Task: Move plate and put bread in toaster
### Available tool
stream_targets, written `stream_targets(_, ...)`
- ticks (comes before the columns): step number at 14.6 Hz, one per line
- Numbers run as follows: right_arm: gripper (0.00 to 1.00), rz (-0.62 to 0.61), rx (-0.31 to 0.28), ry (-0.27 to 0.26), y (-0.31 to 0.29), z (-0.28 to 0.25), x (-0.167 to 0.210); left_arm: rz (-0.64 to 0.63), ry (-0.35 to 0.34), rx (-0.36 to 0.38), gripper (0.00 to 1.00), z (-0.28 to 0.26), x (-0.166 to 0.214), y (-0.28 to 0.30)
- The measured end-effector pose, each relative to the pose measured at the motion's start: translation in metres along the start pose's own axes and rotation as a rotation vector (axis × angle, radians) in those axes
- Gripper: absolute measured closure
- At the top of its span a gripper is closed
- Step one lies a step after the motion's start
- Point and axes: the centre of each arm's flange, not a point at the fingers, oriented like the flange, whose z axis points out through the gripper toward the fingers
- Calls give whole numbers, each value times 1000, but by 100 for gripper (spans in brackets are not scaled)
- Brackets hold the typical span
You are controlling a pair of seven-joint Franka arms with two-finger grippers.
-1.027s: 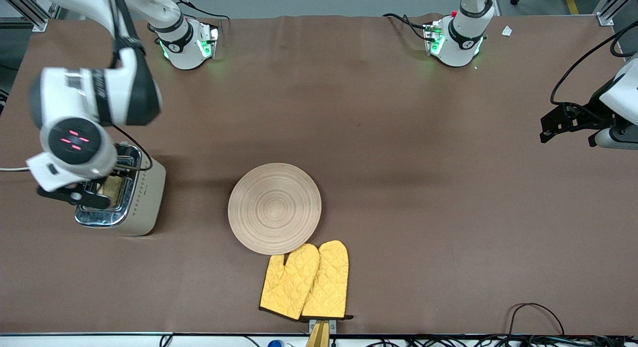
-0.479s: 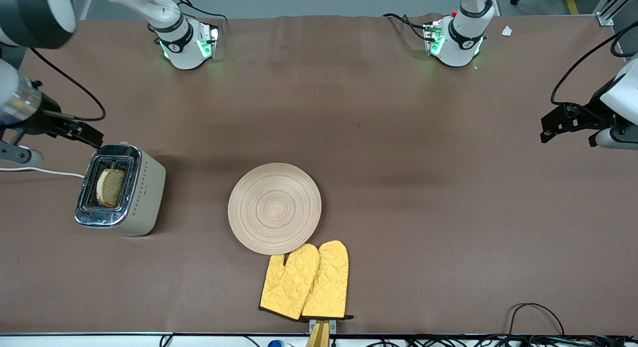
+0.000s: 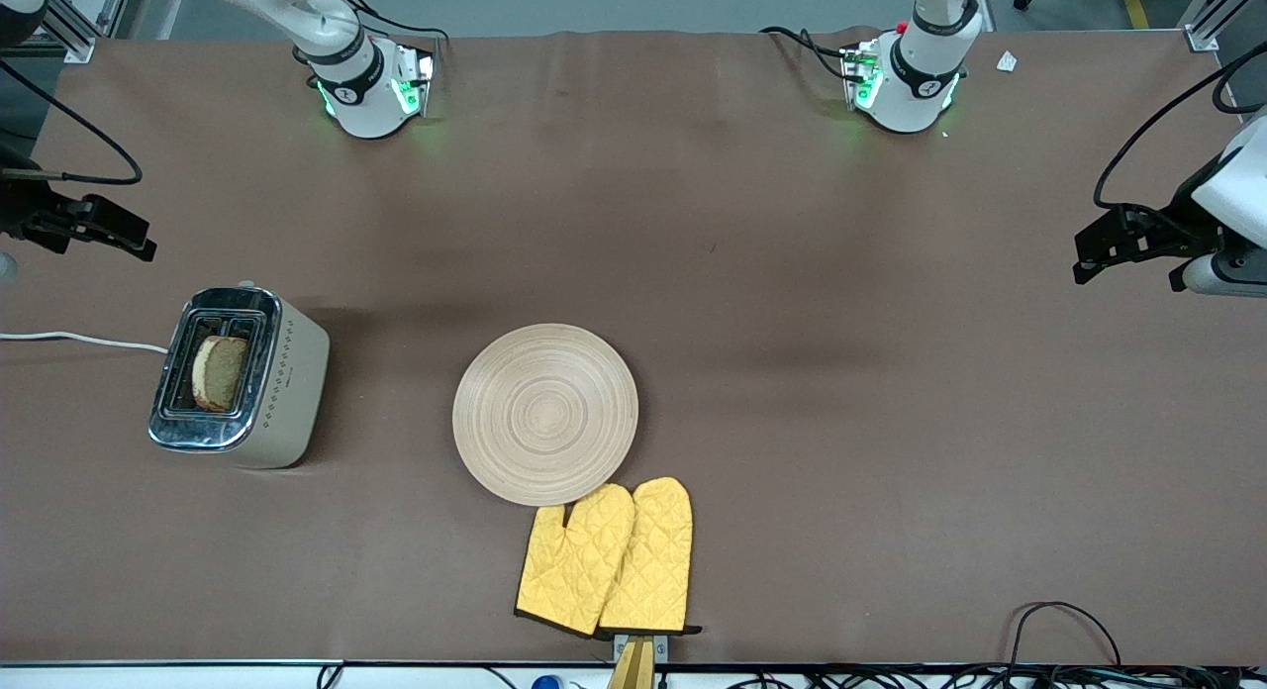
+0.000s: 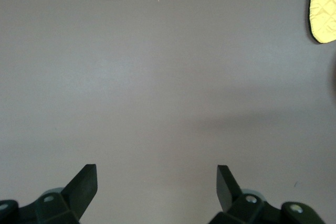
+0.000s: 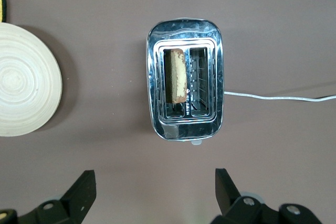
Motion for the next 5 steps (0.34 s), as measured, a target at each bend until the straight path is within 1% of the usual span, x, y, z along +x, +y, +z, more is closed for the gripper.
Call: stream_targets(5,0,-46,4,11,0,-7,-7,0,-2,0,0,1,0,0)
